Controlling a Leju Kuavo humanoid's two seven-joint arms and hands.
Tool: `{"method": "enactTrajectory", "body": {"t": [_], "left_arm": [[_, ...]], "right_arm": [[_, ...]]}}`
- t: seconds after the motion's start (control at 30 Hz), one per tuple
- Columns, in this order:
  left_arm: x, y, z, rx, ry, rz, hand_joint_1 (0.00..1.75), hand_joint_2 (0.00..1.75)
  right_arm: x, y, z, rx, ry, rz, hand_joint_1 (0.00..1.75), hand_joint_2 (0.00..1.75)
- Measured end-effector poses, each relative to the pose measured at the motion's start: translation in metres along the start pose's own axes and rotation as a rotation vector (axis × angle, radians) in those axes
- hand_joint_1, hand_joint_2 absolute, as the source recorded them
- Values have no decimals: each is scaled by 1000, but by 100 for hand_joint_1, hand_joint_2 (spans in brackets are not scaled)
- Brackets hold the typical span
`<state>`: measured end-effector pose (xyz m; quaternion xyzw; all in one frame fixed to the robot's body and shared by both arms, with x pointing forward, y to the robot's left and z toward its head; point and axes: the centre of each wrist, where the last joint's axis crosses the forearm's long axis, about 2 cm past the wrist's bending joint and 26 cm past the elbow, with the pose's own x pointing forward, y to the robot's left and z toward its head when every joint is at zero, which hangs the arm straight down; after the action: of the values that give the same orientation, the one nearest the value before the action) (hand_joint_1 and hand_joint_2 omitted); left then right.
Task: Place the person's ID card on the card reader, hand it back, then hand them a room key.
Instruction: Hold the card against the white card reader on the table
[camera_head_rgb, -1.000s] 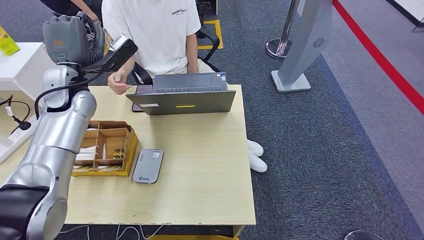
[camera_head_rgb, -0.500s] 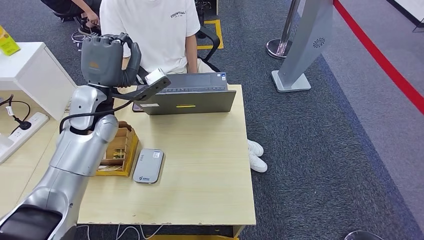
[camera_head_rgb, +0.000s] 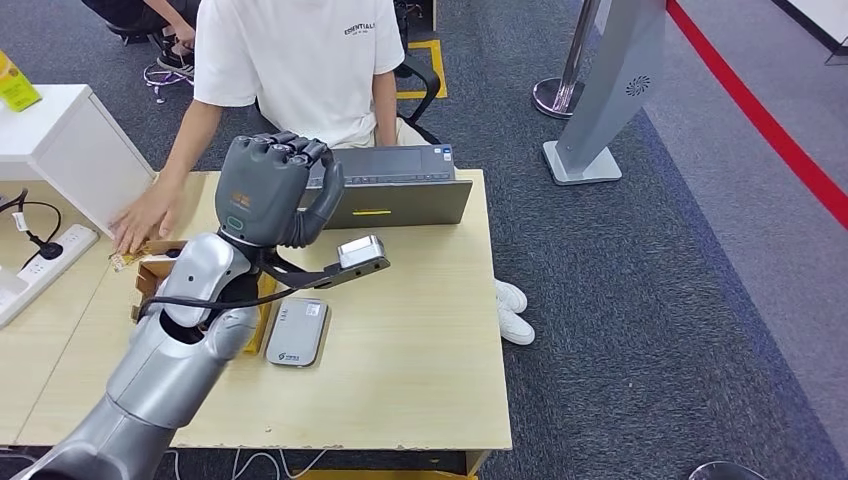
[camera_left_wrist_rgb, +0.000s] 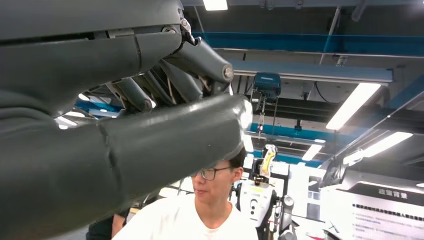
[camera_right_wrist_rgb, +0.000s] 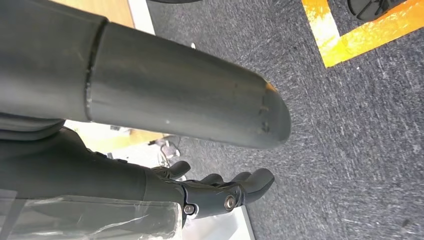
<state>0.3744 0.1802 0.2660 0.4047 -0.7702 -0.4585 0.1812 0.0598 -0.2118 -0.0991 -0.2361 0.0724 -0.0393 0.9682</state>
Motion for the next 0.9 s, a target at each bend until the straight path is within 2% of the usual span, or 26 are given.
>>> {"method": "enactTrajectory", "body": {"t": [0.4,0.57,0.63,0.73,0.9], "left_arm": [[1,0,1,2,5,7,0,175],[-1,1,-1,39,49,8,0,175],[-19,0,-17,58,125,-27,0,175],[-56,-4,-43,22,275,-102,0,175],[-82,-14,-45,-23,385,-151,0,175]], "right_arm": [[0,0,0,1,2,-1,0,0],[0,0,0,10,-2,7,0,0],[0,1,0,25,-17,25,0,0],[1,1,0,51,-49,56,0,0],[1,2,0,69,-59,70,0,0]]}}
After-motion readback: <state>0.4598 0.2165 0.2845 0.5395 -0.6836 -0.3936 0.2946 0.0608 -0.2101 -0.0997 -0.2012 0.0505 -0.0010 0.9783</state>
